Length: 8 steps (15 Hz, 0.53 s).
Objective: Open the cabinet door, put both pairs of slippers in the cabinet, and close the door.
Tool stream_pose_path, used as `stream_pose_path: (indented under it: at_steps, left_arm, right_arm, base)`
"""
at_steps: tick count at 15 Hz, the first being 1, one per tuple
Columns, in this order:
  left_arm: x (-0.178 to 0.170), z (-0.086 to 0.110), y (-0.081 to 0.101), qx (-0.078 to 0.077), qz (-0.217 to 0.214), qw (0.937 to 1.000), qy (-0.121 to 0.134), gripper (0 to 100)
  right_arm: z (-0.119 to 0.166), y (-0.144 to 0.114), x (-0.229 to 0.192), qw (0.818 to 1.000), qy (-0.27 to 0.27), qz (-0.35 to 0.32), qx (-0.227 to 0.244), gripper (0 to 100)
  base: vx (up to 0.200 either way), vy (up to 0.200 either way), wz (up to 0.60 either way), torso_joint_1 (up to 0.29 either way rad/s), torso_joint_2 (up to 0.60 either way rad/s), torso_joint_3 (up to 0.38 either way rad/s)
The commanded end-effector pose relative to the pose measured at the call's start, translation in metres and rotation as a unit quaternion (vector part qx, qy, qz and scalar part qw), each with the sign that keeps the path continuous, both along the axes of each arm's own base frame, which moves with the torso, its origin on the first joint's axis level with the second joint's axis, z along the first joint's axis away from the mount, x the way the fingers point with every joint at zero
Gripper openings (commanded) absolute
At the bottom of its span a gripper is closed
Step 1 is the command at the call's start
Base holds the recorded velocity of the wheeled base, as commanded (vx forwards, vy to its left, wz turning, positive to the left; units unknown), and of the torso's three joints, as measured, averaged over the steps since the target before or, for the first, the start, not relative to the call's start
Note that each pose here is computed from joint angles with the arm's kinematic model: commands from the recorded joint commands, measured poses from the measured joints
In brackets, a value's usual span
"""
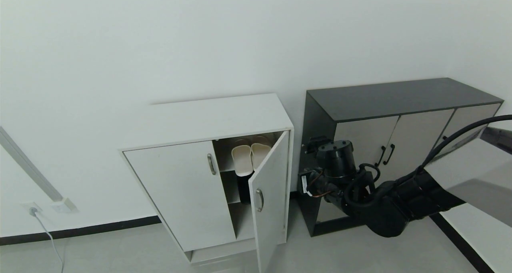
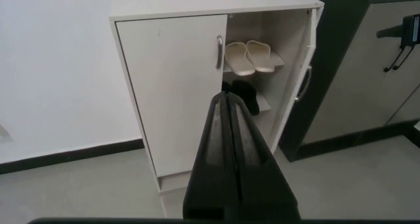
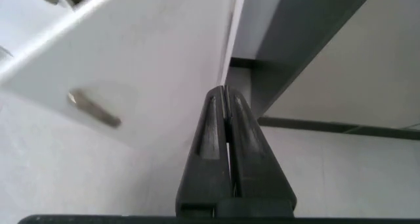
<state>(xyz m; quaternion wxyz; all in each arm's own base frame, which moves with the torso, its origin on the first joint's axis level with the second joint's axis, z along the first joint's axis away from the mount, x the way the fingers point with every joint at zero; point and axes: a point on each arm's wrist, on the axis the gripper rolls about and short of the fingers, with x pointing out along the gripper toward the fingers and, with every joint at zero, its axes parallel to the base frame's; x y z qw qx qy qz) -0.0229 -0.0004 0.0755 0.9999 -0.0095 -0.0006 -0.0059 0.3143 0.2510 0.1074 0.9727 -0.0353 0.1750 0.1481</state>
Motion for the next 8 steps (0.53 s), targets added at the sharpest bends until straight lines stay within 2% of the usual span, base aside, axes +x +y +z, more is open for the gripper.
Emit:
stream_pose_path:
  at_steps: [1, 6, 8]
  left_arm:
    - [0.0001, 0.0, 0.0, -0.001, 0.0, 1.0, 0.001, 0]
    - [0.0001, 0.0, 0.0, -0.001, 0.0, 1.0, 0.001, 0]
    - [0.0001, 0.0, 0.0, -0.001, 0.0, 1.0, 0.001, 0]
  right_arm:
    - [0.0002, 0.0034, -0.0064, 1.0, 0.003, 0.013, 0.001, 0]
    - [0.0009, 0.003, -0.012, 0.999, 0.005, 0.037, 0.011, 0]
    - [-0.0002, 0.0019, -0.0135, 0.999, -0.006, 0.041, 0.018, 0]
  base:
    - [0.0, 0.0, 0.6, -0.002, 0.0, 0.002]
    - [0.0, 0.0, 0.6, 0.004, 0.0, 0.003]
    - [0.0, 0.0, 0.0, 0.0, 0.0, 0.0]
